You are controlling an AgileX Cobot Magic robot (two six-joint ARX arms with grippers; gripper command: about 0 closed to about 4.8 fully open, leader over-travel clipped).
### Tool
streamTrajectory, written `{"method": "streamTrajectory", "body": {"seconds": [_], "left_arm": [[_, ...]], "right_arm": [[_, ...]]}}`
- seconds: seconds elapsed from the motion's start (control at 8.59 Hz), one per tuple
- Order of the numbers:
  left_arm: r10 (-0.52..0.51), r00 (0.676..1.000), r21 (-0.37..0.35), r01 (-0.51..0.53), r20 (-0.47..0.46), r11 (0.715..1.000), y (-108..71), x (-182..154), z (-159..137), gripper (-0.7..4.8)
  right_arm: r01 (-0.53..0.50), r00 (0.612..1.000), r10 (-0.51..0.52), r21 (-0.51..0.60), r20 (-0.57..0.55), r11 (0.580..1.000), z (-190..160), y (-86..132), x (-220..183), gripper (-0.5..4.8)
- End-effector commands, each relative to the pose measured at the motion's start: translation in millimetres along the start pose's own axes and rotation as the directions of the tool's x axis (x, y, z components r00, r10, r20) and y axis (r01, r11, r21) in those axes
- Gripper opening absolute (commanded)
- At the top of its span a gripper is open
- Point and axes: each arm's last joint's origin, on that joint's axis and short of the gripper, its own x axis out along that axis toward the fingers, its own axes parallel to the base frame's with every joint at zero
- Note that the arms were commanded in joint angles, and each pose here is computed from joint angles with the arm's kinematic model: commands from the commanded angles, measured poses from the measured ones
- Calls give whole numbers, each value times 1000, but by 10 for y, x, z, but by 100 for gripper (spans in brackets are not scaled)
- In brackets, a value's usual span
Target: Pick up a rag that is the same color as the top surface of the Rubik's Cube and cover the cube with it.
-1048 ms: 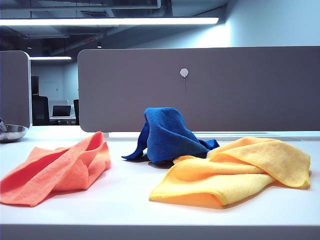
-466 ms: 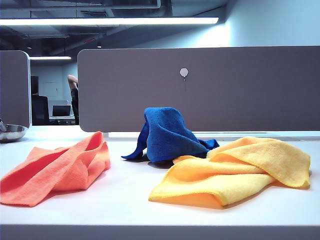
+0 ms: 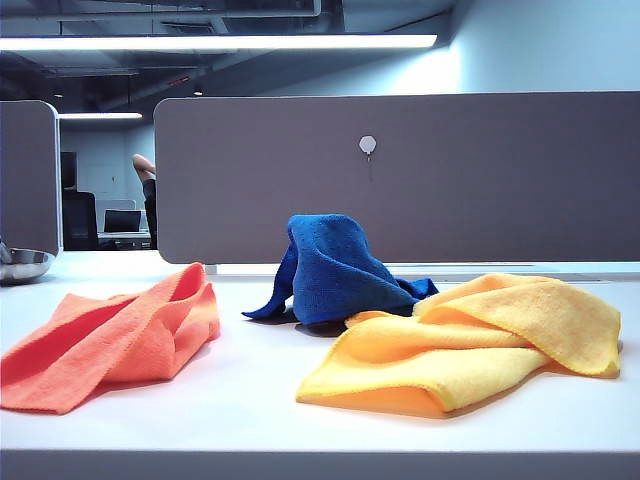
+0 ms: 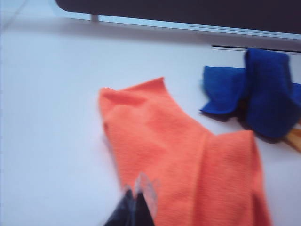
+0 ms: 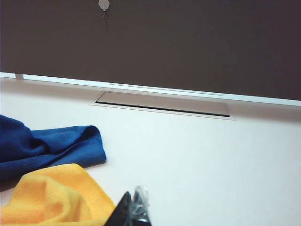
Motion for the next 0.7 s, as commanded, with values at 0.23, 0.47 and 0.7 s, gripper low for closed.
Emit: {"method": "streamTrajectory", "body": {"seconds": [0.23,0.47,0.7], "left_arm": [[131,991,47,-132,31,990,37,-3,20,-5],[129,991,62,-131,43,989,35,-3,32,-5],[127,990,58,-131,61,990,33,-4,50,-5]], "right_arm": [[110,992,-107,-49,62,993,58,-70,-3,-1],[99,993,-95,-52,73,994,65,-123,-5,-1],[62,994,-59,-34,94,997,82,-147,-9,-1]]}}
